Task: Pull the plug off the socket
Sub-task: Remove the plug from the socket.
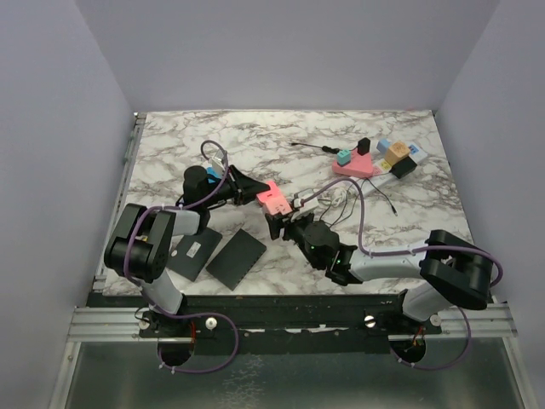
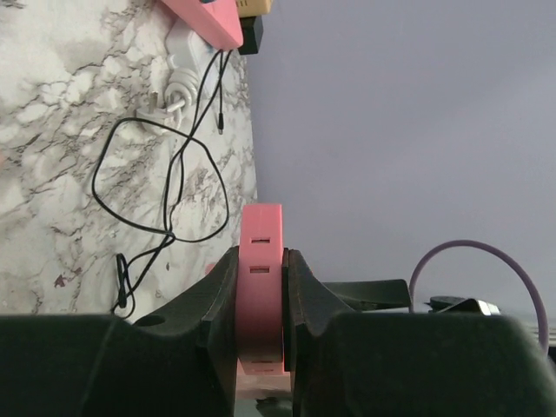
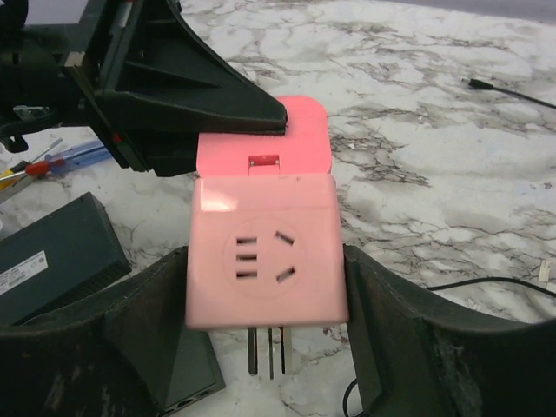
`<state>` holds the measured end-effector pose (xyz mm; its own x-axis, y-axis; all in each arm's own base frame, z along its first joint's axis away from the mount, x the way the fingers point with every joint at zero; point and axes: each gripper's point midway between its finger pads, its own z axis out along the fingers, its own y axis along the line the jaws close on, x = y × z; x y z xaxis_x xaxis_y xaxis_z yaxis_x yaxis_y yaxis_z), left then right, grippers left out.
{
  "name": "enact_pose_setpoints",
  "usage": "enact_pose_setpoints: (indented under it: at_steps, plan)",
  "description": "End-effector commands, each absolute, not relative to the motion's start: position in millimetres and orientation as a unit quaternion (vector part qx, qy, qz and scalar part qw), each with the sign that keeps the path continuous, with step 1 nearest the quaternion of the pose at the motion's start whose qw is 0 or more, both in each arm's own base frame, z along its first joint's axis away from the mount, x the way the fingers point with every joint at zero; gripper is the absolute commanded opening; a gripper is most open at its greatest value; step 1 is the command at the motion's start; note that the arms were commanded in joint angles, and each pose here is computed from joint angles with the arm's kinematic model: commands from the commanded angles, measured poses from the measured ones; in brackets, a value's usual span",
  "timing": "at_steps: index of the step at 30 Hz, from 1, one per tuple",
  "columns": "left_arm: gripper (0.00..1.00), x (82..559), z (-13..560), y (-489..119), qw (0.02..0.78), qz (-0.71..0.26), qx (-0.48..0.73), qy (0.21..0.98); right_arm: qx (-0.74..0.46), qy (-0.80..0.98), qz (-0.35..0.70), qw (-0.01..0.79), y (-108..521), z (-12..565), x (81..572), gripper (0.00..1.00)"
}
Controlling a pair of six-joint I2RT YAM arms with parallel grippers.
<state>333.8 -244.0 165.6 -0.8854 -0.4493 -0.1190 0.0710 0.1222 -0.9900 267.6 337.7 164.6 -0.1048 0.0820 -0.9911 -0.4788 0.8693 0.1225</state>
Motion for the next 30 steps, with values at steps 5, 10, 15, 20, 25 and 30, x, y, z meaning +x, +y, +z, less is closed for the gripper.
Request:
enact_pose_setpoints:
  at_steps: [5, 10, 15, 20, 25, 30]
  plan:
    - [0.00, 328, 188, -247, 0.260, -0.649, -0.071, 0.711, -0.127, 0.732, 0.238, 0.626, 336, 174, 256, 0.79]
    - [0.00, 327, 180, -249, 0.271, -0.632, -0.058, 0.723, -0.125, 0.729, 0.244, 0.627, 329, 175, 252, 0.81]
    - [0.00, 324, 186, -254, 0.302, -0.619, -0.017, 0.725, -0.105, 0.726, 0.254, 0.630, 317, 179, 255, 0.84]
    - [0.00, 319, 188, -259, 0.333, -0.596, 0.023, 0.730, -0.105, 0.729, 0.277, 0.618, 309, 176, 258, 0.84]
    - [0.00, 318, 186, -266, 0.316, -0.599, 0.014, 0.736, -0.150, 0.726, 0.270, 0.614, 311, 161, 252, 0.82]
    - [0.00, 322, 205, -268, 0.316, -0.610, -0.017, 0.726, -0.179, 0.710, 0.282, 0.620, 316, 167, 246, 0.80]
